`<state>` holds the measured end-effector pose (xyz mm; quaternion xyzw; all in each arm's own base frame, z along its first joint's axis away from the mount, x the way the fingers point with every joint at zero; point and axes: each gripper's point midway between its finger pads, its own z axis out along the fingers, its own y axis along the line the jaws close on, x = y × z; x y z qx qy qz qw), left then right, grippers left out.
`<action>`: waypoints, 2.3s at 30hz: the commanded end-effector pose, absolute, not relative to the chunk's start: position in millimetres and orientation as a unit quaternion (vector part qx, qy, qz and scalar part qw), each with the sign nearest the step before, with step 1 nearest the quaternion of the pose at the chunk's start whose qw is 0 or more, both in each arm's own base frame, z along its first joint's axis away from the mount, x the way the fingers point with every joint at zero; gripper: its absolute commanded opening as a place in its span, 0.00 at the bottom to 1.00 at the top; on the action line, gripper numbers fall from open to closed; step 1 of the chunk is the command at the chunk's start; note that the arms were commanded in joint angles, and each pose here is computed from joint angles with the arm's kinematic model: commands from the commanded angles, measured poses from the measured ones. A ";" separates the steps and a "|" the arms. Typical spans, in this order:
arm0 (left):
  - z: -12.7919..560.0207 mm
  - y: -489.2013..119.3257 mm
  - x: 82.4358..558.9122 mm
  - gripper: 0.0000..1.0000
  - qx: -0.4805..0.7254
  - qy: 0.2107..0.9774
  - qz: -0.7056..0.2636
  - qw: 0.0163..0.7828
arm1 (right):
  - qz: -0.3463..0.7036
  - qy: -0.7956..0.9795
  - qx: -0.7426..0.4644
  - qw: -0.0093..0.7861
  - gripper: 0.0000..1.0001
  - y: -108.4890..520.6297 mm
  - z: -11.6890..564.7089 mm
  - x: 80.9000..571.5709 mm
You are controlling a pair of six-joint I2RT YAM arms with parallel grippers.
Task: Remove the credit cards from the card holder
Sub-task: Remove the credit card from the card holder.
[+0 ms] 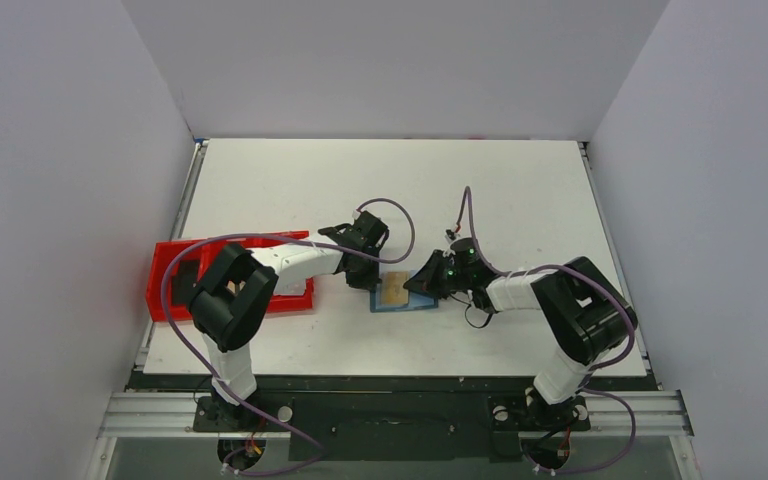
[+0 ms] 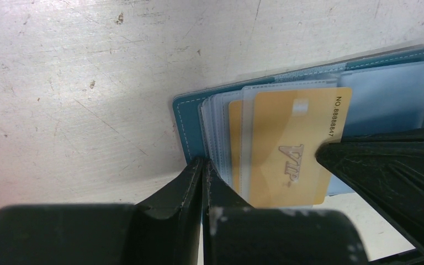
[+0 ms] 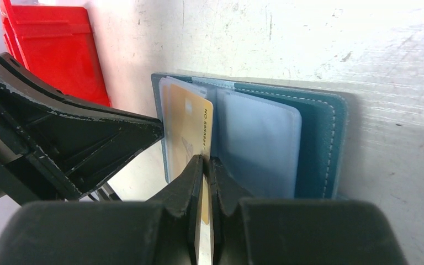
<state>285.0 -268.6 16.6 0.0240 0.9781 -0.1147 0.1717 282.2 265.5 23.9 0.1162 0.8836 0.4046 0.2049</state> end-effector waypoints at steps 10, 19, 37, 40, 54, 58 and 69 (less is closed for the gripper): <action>-21.0 -233.0 264.1 0.00 0.022 0.991 -0.040 0.128 | 0.361 0.895 0.116 0.234 0.00 237.0 23.6 288.2; -22.1 -232.9 263.7 0.00 0.023 0.991 -0.039 0.127 | 0.335 0.904 0.110 0.241 0.00 224.3 26.2 287.7; -23.3 -234.0 263.8 0.00 0.023 0.991 -0.040 0.126 | 0.354 0.900 0.117 0.224 0.00 217.0 18.0 281.7; -23.0 -233.8 264.0 0.00 0.023 0.991 -0.040 0.126 | 0.358 0.899 0.120 0.223 0.02 215.6 17.5 281.8; -21.8 -235.5 265.7 0.00 0.025 0.991 -0.042 0.128 | 0.380 0.891 0.124 0.217 0.04 221.2 20.1 281.4; -21.2 -236.4 266.3 0.00 0.025 0.990 -0.043 0.128 | 0.370 0.893 0.122 0.224 0.00 216.2 22.6 282.3; -21.3 -235.7 265.5 0.00 0.024 0.990 -0.043 0.129 | 0.326 0.904 0.129 0.244 0.00 188.3 31.6 282.5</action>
